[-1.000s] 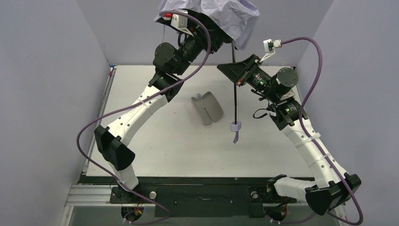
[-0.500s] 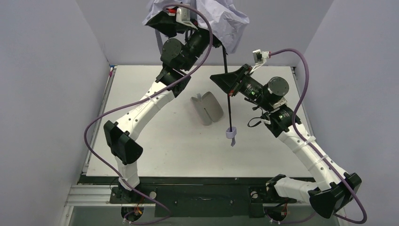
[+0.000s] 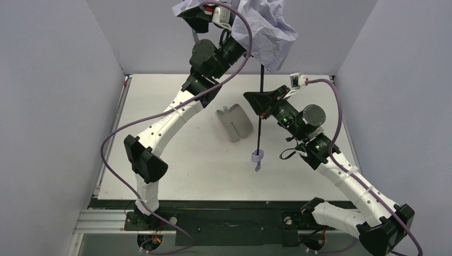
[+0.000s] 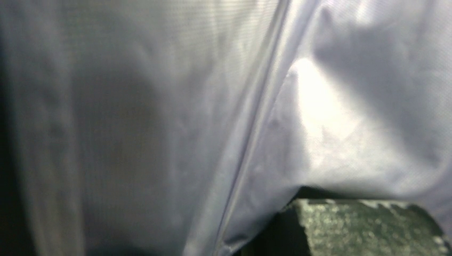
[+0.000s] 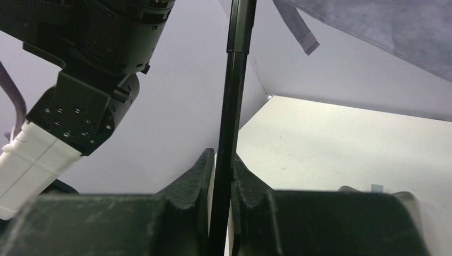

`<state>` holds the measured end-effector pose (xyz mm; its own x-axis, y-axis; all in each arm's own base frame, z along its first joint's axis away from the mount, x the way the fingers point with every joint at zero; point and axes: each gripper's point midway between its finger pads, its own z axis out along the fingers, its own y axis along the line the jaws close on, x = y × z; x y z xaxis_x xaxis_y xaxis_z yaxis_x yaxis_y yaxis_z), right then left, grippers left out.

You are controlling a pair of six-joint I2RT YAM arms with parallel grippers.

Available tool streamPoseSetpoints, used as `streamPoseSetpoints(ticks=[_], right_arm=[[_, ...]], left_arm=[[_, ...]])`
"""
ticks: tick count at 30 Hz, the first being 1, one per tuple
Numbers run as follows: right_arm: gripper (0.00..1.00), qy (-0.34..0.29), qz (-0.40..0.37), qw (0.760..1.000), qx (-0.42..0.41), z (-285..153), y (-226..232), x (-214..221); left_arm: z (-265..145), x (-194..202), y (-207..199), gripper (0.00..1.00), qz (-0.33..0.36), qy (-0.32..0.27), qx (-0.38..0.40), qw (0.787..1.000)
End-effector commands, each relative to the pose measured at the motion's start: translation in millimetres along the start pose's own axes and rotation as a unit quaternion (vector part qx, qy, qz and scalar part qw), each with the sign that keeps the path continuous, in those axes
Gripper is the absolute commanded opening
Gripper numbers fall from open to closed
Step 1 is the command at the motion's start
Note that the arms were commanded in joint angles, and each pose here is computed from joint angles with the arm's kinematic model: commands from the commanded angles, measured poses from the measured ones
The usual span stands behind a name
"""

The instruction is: Open the umbrella

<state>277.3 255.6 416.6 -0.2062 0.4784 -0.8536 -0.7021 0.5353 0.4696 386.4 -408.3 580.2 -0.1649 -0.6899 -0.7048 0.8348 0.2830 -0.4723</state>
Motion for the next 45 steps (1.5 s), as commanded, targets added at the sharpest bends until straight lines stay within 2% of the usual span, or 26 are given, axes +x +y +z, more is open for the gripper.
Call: streamPoseSetpoints(ticks=[1,5,6,7,8,9,11,13,16,17,19,20,21,22,23,24,25,26,27,28,29,30,31,33,41,45], right_arm=[[0.00,0.107,-0.040,0.988,-0.109,-27,40,58],[0.00,0.085,-0.038,0.991,-0.095,-21,38,35],[0.01,0.077,-0.038,0.992,-0.097,-19,43,21],[0.24,0.073,-0.036,0.993,-0.091,-17,38,13],[0.37,0.068,-0.039,0.992,-0.099,-17,45,0],[0.57,0.063,-0.052,0.992,-0.093,-17,41,-8],[0.73,0.049,-0.089,0.991,-0.092,-22,45,-28],[0.78,0.029,-0.138,0.985,-0.096,-31,52,-48],[0.81,0.018,-0.184,0.980,-0.079,-43,53,-64],[0.81,0.009,-0.220,0.972,-0.079,-47,55,-73],[0.81,0.032,-0.302,0.950,-0.072,-55,47,-66],[0.81,0.059,-0.373,0.923,-0.077,-60,42,-55],[0.81,0.070,-0.405,0.910,-0.063,-62,34,-51],[0.81,0.088,-0.466,0.877,-0.077,-66,32,-41],[0.81,0.101,-0.494,0.861,-0.071,-68,25,-35],[0.81,0.102,-0.542,0.830,-0.083,-67,26,-32],[0.80,0.109,-0.566,0.813,-0.086,-67,24,-26],[0.79,0.110,-0.608,0.781,-0.091,-63,21,-25],[0.79,0.105,-0.626,0.767,-0.093,-59,24,-21],[0.77,0.104,-0.654,0.742,-0.100,-56,23,-18],[0.76,0.090,-0.667,0.731,-0.109,-52,31,-18],[0.74,0.088,-0.691,0.708,-0.120,-47,33,-12],[0.72,0.077,-0.700,0.698,-0.131,-43,41,-9],[0.71,0.069,-0.736,0.655,-0.157,-33,51,1],[0.68,0.074,-0.792,0.575,-0.191,4,57,37],[0.65,0.068,-0.808,0.551,-0.198,14,57,46]], left_arm=[[-7,-125,-5,0.00,0.130,-0.165,-0.014,0.978],[-19,-102,1,0.00,0.149,-0.111,-0.019,0.982],[-22,-80,15,0.00,0.139,-0.073,-0.032,0.987],[-28,-82,13,0.00,0.133,-0.063,-0.035,0.988],[-35,-59,30,0.00,0.111,-0.028,-0.054,0.992],[-44,-53,38,0.00,0.100,-0.013,-0.066,0.993],[-58,-42,46,0.00,0.065,0.016,-0.076,0.995],[-68,-36,48,0.00,0.041,0.037,-0.081,0.995],[-80,-31,48,0.00,0.012,0.055,-0.091,0.994],[-83,-31,46,0.00,0.000,0.057,-0.094,0.994],[-91,-25,56,0.00,-0.051,0.069,-0.125,0.989],[-94,-27,54,0.00,-0.081,0.067,-0.134,0.985],[-100,-23,57,0.00,-0.096,0.073,-0.151,0.981],[-102,-22,53,0.00,-0.118,0.072,-0.155,0.978],[-105,-17,55,0.00,-0.132,0.076,-0.165,0.974],[-106,-15,49,0.00,-0.138,0.079,-0.164,0.973],[-108,-11,49,0.00,-0.150,0.083,-0.173,0.970],[-108,-8,44,0.00,-0.158,0.089,-0.176,0.968],[-112,-1,46,0.00,-0.169,0.099,-0.193,0.961],[-112,4,41,0.00,-0.175,0.105,-0.195,0.959],[-114,9,42,0.00,-0.181,0.111,-0.206,0.955],[-115,14,39,0.00,-0.185,0.116,-0.207,0.954],[-116,19,37,0.00,-0.188,0.121,-0.211,0.952],[-121,26,37,0.00,-0.195,0.126,-0.221,0.947],[-140,50,35,0.00,-0.208,0.150,-0.241,0.936],[-149,58,35,0.00,-0.209,0.159,-0.252,0.932]])
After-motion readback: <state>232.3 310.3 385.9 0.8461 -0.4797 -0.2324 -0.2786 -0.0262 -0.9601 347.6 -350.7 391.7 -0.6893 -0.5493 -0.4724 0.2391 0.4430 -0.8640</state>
